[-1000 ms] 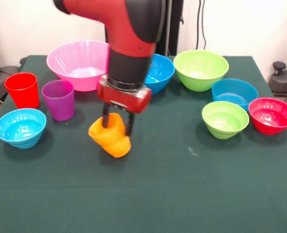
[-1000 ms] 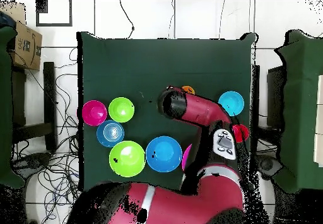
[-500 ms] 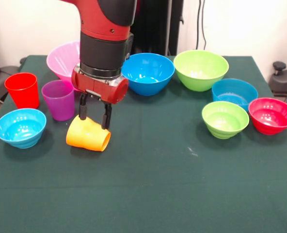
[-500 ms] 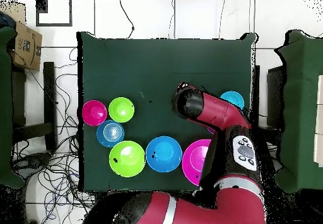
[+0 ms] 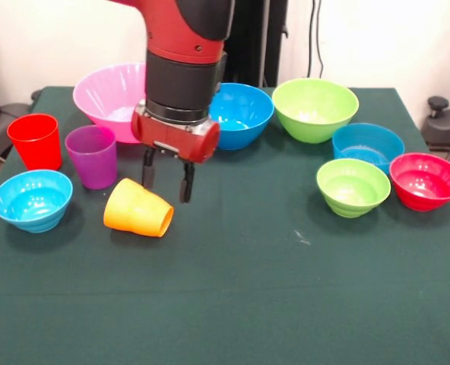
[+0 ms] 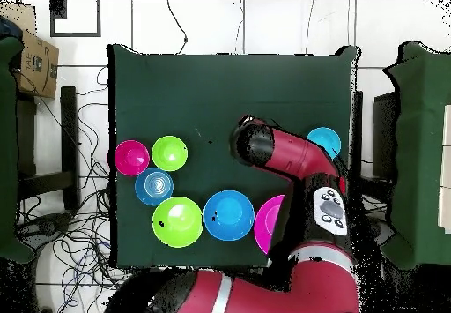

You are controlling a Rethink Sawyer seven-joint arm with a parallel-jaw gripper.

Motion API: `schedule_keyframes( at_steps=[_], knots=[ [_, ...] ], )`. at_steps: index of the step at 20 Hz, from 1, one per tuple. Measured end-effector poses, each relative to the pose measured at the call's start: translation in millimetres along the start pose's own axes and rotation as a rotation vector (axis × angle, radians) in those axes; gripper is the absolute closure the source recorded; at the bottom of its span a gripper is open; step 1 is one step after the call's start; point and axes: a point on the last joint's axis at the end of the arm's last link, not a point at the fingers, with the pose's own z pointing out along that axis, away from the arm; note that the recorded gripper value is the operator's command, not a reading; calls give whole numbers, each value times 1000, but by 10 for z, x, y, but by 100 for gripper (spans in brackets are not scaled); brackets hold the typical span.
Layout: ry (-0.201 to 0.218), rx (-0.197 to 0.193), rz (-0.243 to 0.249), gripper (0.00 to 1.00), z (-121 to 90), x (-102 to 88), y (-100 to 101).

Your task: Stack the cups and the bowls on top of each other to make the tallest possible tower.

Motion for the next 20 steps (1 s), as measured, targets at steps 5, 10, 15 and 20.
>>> schedule_keyframes(
  at_steps=[5, 10, 15, 20],
  knots=[
    [0, -6, -25, 0, -22, 67, 163],
    [0, -12, -50, 0, -45, 133, 321],
    [7, -11, -51, 0, -70, 132, 323],
    [12, -10, -44, 0, -148, 82, 293]
  ],
)
